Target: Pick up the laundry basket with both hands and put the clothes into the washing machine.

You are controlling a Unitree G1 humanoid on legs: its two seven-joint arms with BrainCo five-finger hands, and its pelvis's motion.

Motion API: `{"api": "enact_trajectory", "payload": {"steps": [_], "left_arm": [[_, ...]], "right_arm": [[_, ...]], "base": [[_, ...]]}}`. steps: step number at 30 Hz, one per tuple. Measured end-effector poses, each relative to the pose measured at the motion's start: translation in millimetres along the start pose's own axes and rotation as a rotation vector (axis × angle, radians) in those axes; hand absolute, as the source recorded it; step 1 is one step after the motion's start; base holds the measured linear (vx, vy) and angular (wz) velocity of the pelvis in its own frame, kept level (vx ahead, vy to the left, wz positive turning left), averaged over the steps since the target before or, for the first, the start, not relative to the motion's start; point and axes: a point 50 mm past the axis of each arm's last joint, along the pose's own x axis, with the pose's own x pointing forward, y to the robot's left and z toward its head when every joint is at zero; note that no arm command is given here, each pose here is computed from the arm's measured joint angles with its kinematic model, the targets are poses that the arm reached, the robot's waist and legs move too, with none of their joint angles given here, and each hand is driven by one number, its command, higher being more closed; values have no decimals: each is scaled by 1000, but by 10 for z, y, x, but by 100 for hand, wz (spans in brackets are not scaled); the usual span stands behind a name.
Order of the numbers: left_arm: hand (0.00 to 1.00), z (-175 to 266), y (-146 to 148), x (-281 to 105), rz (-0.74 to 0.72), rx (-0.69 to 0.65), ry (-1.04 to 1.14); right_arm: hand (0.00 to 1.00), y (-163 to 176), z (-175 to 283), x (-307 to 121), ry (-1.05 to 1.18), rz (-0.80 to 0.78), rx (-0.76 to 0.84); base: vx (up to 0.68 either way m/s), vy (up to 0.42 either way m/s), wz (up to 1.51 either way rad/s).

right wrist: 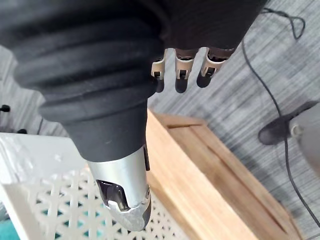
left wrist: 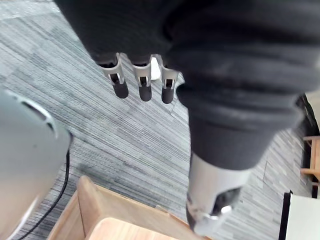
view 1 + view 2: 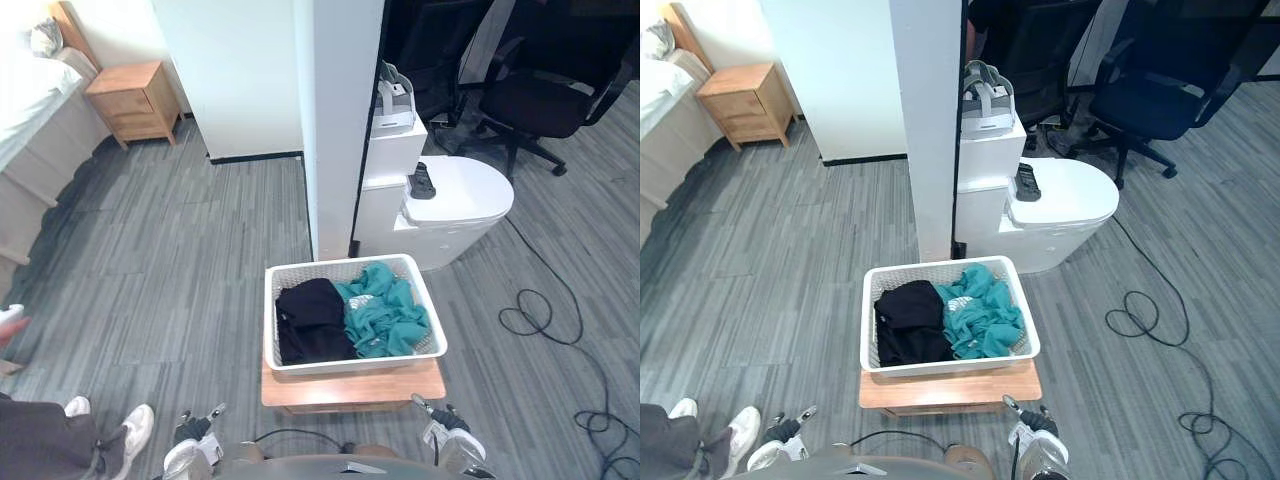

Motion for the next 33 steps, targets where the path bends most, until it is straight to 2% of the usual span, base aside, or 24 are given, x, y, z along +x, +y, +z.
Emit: {"api": "enact_trajectory", "payload": {"steps": [5, 8, 14, 18, 23, 28, 31, 33], "left_arm": [[0, 66, 42, 19, -6, 8, -20], [0, 139, 77, 31, -8, 14, -45], [0, 492, 277, 39, 28, -67, -190], [0, 582, 377, 35, 42, -116, -230], [0, 783, 424, 25, 34, -106, -300], [0, 1078, 412, -11, -4, -89, -407], [0, 1274, 289, -10, -47, -74, -457], [0, 1401, 84, -14, -113, -33, -485]], "right_arm": [[0, 136, -7, -59, -44, 30, 28], [0, 55, 63, -111, -110, 5, 39], [0, -4, 348, -198, -265, -3, 99], [0, -128, 525, -225, -343, -68, 119], [0, -207, 807, -303, -467, -115, 128], [0, -137, 1204, -426, -636, -119, 88], [0, 53, 1449, -492, -733, -67, 24], [0, 264, 1685, -527, -810, 7, -68]], "base": [[-4, 114, -35], [41, 61, -21], [71, 24, -39], [60, 6, -35], [17, -7, -20], [-29, -11, -11], [-27, -6, 1], [-67, -10, 11]]}}
